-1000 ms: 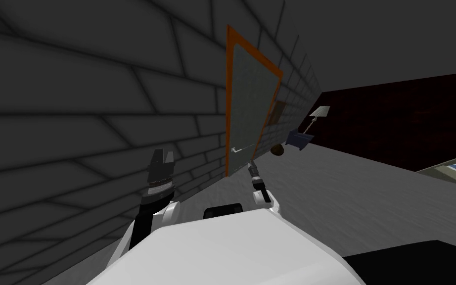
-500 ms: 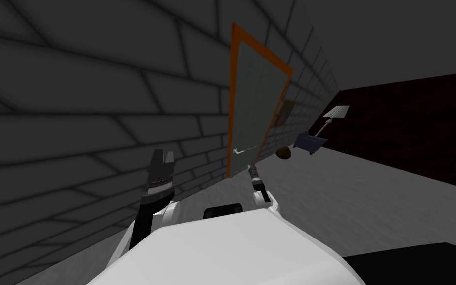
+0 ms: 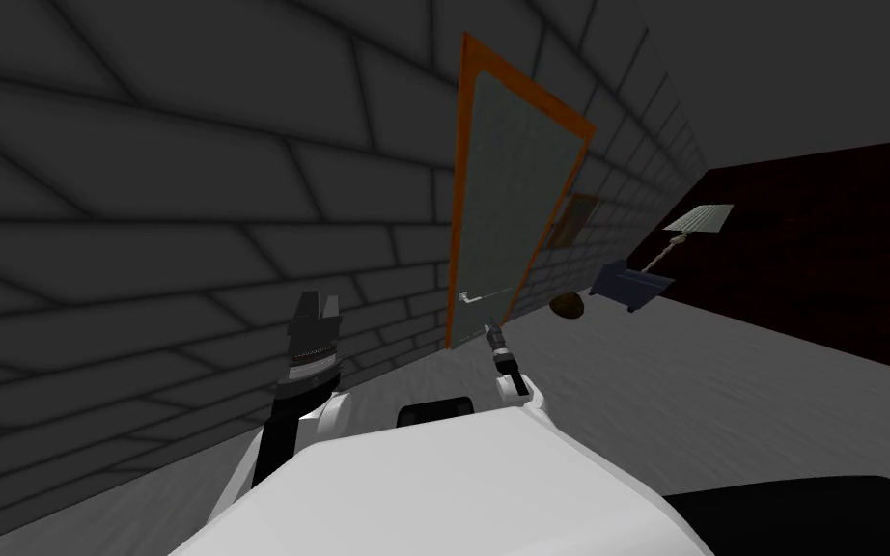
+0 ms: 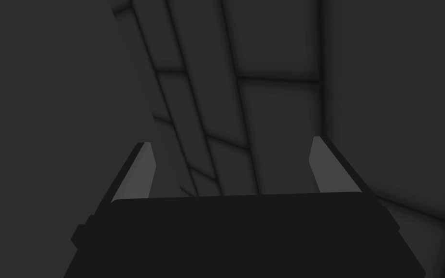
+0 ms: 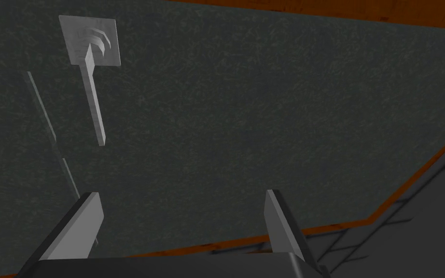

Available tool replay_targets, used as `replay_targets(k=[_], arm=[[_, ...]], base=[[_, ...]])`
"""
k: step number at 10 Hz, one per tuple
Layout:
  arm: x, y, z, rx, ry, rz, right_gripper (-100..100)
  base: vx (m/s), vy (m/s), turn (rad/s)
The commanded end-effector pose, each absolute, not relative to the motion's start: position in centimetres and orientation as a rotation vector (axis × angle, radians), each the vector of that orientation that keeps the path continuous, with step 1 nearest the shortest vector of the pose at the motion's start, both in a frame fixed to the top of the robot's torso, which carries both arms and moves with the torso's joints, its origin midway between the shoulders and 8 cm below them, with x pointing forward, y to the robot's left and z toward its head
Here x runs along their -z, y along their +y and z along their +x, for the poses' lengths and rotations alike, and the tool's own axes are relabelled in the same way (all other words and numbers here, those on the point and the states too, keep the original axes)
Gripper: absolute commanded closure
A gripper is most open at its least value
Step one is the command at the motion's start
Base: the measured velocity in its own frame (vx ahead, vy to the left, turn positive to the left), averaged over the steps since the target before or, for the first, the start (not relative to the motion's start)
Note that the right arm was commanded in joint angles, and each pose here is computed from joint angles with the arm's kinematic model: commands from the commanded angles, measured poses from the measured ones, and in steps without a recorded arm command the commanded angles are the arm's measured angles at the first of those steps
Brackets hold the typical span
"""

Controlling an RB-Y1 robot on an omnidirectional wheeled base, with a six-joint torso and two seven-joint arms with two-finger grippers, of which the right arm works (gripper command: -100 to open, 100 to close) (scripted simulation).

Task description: Pull the door open

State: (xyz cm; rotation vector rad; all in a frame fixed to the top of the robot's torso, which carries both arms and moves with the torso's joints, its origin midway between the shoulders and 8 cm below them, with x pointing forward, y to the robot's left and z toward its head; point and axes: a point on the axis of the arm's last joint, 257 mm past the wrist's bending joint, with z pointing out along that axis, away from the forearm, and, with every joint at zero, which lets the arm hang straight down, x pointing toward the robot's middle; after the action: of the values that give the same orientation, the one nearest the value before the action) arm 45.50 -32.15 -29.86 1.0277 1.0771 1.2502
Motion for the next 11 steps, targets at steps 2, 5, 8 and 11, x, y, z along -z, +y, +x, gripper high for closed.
replay_targets(k=[2,5,8,11], arm=[[30.9,-32.7,45.5,-1.243,1.088,1.048,-100],[32.5,-33.8,45.5,-1.236,1.1,1.081,-100],[34.1,-34.7,45.2,-1.22,1.115,1.115,-100],[35.6,-35.8,45.0,-1.206,1.125,1.148,-100]], base=[[0.027,-0.035,0.092],[0.033,-0.064,0.179],[0.021,-0.065,0.146],[0.036,-0.075,0.186]])
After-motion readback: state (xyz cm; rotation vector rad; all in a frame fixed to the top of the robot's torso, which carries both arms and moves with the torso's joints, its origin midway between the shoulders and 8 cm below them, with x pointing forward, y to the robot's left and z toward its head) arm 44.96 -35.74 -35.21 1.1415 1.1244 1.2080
